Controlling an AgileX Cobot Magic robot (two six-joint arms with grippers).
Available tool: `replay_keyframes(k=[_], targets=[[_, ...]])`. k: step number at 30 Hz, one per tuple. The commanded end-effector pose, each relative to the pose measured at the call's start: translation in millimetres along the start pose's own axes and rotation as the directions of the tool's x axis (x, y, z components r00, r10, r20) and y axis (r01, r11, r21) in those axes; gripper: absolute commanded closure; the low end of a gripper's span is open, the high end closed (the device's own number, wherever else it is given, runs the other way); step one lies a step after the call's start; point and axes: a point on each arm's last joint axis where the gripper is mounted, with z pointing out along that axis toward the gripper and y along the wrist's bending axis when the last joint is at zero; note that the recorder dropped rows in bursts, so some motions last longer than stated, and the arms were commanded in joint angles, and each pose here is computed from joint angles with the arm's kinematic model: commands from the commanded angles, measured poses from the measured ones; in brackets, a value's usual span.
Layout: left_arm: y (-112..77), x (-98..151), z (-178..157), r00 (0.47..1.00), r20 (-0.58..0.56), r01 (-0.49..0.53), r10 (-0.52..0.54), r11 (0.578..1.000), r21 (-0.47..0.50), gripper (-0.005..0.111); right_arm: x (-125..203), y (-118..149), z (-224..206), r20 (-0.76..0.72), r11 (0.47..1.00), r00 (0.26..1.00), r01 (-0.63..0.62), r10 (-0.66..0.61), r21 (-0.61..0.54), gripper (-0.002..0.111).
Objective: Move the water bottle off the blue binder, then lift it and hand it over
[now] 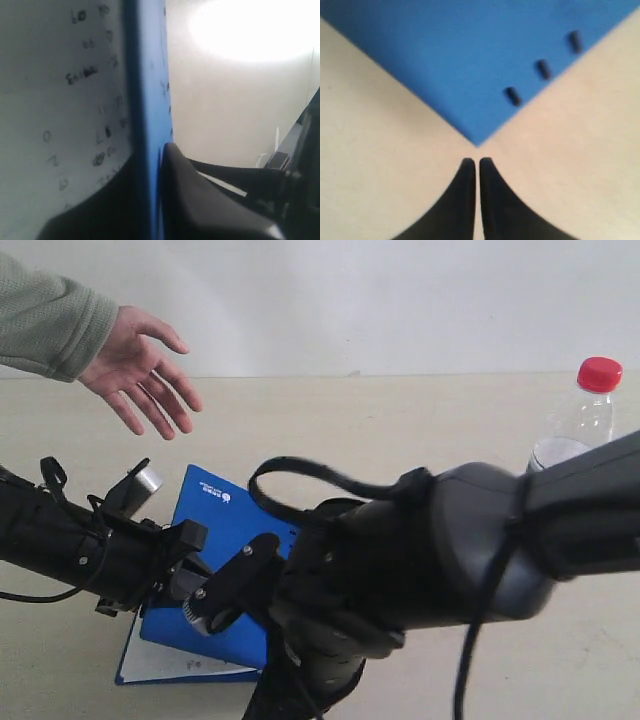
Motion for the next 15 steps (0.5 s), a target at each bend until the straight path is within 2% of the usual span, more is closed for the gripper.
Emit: replay_keyframes(k=[1, 2, 5, 6, 8, 9, 10, 13, 15], targets=[[2.5, -1, -1, 0.999, 0.021, -0.046, 0.046, 0.999, -0.013, 0.102, 3, -35, -37, 0.170, 0.988, 0.975, -0.152, 0.144, 0.033, 0.107], [2.6, -1, -1, 0.999, 0.023, -0.044, 0.045, 0.999, -0.014, 0.102, 5, -48, -40, 0.198, 0.976, 0.958, -0.216, 0.206, 0.029, 0.105], [2.6, -1, -1, 0.999, 0.025, -0.047, 0.047, 0.999, -0.014, 0.102, 11, -80, -40, 0.287, 0.923, 0.879, -0.380, 0.380, -0.059, 0.089], [2.6, -1, -1, 0.999, 0.025, -0.047, 0.047, 0.999, -0.014, 0.102, 11, -90, -39, 0.308, 0.893, 0.840, -0.438, 0.446, -0.101, 0.076], [1.0, 0, -1, 0.999, 0.021, -0.044, 0.044, 0.999, 0.003, 0.102, 10, -99, -32, 0.309, 0.864, 0.807, -0.484, 0.503, -0.139, 0.053], [-1.4, -1, -1, 0.999, 0.024, -0.047, 0.047, 0.998, 0.030, 0.102, 11, -100, -28, 0.299, 0.865, 0.812, -0.481, 0.501, -0.145, 0.043], [-5.9, -1, -2, 0.998, 0.030, -0.063, 0.061, 0.996, 0.066, 0.102, 10, -99, -25, 0.290, 0.869, 0.819, -0.472, 0.494, -0.148, 0.038], [-25.3, -2, -10, 0.993, 0.064, -0.109, 0.098, 0.974, 0.198, 0.102, 8, -95, -19, 0.250, 0.879, 0.843, -0.448, 0.476, -0.163, 0.041], [-36.9, -3, -19, 0.988, 0.104, -0.139, 0.118, 0.964, 0.228, 0.102, 6, -94, -21, 0.251, 0.877, 0.841, -0.444, 0.479, -0.186, 0.047]])
